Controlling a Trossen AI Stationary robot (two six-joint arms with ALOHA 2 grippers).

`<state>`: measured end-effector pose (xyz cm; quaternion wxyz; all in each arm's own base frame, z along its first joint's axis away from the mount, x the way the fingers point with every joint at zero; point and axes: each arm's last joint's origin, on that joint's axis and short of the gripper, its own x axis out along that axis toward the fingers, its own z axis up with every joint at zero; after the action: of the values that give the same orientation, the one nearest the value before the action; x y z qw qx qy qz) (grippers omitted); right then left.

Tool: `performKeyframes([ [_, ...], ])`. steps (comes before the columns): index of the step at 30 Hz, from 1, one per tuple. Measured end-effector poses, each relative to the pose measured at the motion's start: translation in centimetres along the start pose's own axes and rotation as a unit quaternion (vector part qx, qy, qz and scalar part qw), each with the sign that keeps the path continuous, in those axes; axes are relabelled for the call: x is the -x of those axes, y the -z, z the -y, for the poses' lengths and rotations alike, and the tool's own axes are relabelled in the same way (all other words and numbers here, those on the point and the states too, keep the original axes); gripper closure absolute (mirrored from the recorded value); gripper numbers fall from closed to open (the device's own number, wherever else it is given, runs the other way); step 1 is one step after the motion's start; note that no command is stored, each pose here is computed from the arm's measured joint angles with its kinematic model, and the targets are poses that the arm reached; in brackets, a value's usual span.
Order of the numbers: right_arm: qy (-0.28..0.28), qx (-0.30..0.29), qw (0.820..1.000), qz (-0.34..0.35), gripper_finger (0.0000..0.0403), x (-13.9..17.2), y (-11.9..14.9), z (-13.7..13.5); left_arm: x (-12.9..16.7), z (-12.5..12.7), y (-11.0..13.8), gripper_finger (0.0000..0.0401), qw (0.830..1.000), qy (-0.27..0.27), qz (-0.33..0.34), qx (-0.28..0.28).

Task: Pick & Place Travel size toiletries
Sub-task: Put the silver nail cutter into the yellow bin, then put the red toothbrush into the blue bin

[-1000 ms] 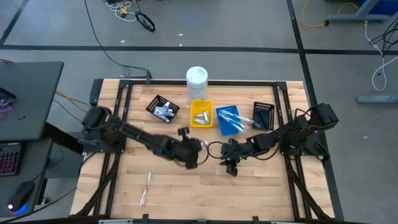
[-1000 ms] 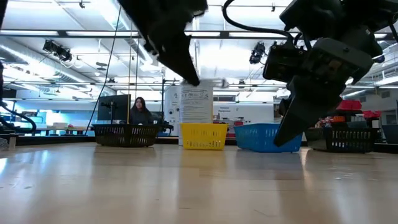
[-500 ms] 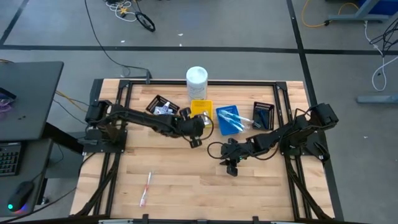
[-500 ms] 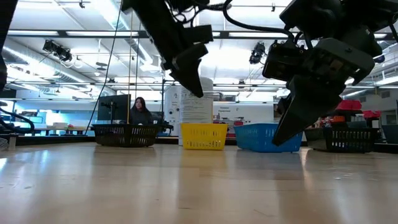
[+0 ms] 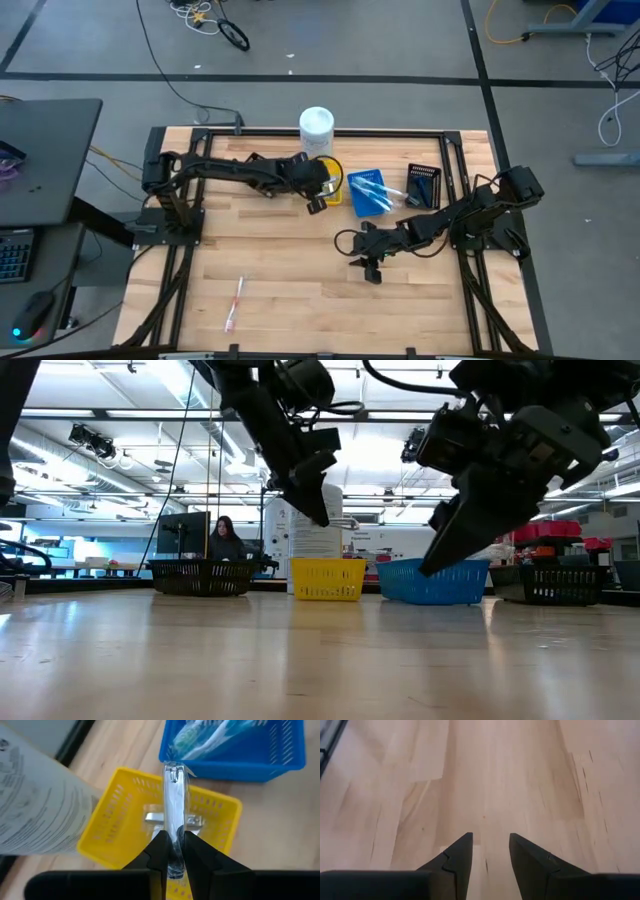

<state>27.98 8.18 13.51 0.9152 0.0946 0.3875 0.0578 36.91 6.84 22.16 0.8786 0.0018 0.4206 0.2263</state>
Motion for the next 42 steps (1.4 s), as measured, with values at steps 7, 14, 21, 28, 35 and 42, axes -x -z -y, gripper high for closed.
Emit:
performKeyframes([
  [7,-0.004,0.006,1.0,0.012,0.0265,0.0,-0.2,-0.1,-3.2,-2.7,0.1,0.0347,0.998,0.052,-0.002,0.029],
  [14,-0.004,0.01,1.0,0.012,0.0265,0.0,-0.2,-0.1,-5.5,-2.4,1.5,0.0321,0.997,0.053,-0.045,0.023],
  [21,-0.004,0.045,0.999,0.015,0.0265,0.0,-0.3,-0.1,-4.2,-1.3,1.2,0.025,0.997,0.058,-0.052,0.001],
  [28,0.002,0.08,0.995,0.056,0.0265,0.1,-1.1,0.1,0.0,0.3,-0.1,0.0222,0.992,0.054,-0.107,-0.032],
  [35,0.092,0.059,0.982,0.157,0.0265,0.4,-3.1,1.3,7.3,4.0,0.8,0.0234,0.976,0.057,-0.209,0.015],
  [42,0.051,0.073,0.982,0.168,0.0253,0.4,-3.2,0.6,14.4,10.6,4.4,0.0236,0.966,0.068,-0.227,0.105],
])
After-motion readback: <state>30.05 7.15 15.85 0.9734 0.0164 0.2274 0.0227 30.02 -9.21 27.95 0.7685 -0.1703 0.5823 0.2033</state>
